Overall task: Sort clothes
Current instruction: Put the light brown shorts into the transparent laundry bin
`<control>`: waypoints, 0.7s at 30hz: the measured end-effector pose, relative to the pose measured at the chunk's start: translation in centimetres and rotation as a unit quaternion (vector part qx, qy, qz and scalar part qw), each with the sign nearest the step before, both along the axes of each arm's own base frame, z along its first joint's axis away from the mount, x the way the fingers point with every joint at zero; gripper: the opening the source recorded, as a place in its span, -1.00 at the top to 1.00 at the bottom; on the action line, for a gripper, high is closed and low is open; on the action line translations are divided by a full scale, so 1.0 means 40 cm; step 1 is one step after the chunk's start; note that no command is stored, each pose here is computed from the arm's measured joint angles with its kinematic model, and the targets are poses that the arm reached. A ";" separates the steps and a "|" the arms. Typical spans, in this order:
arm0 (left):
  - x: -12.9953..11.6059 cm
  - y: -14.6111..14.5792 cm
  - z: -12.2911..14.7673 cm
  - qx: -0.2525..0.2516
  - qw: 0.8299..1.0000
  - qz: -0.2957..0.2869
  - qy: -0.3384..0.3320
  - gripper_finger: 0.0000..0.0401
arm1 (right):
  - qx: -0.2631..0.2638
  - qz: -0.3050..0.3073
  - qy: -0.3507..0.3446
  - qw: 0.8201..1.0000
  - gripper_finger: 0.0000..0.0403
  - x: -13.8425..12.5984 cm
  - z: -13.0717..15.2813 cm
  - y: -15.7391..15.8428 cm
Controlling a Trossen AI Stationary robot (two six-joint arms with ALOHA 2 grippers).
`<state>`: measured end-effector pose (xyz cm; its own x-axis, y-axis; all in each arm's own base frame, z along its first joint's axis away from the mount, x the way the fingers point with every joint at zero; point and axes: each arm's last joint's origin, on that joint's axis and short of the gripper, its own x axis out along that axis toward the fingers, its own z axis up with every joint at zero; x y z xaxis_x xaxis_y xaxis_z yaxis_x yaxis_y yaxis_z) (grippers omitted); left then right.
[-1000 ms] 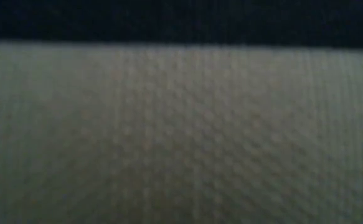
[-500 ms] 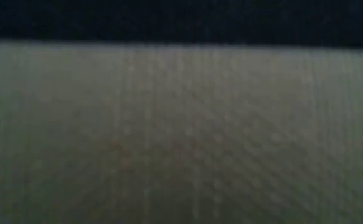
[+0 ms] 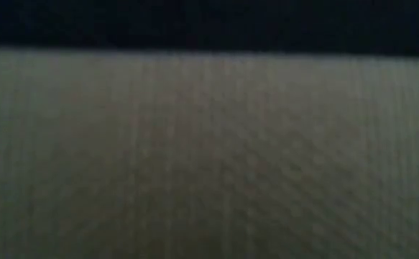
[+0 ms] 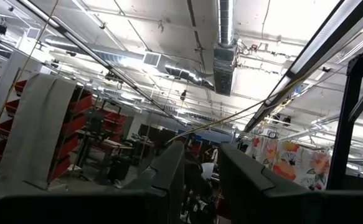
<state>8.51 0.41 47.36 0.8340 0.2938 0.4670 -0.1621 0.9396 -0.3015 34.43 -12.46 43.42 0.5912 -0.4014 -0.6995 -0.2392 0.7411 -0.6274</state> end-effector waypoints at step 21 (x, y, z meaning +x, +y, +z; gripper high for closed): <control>-0.006 0.000 0.001 0.000 1.000 0.000 -0.002 0.61 | -0.005 -0.008 -0.056 0.998 0.75 0.080 -0.086 -0.019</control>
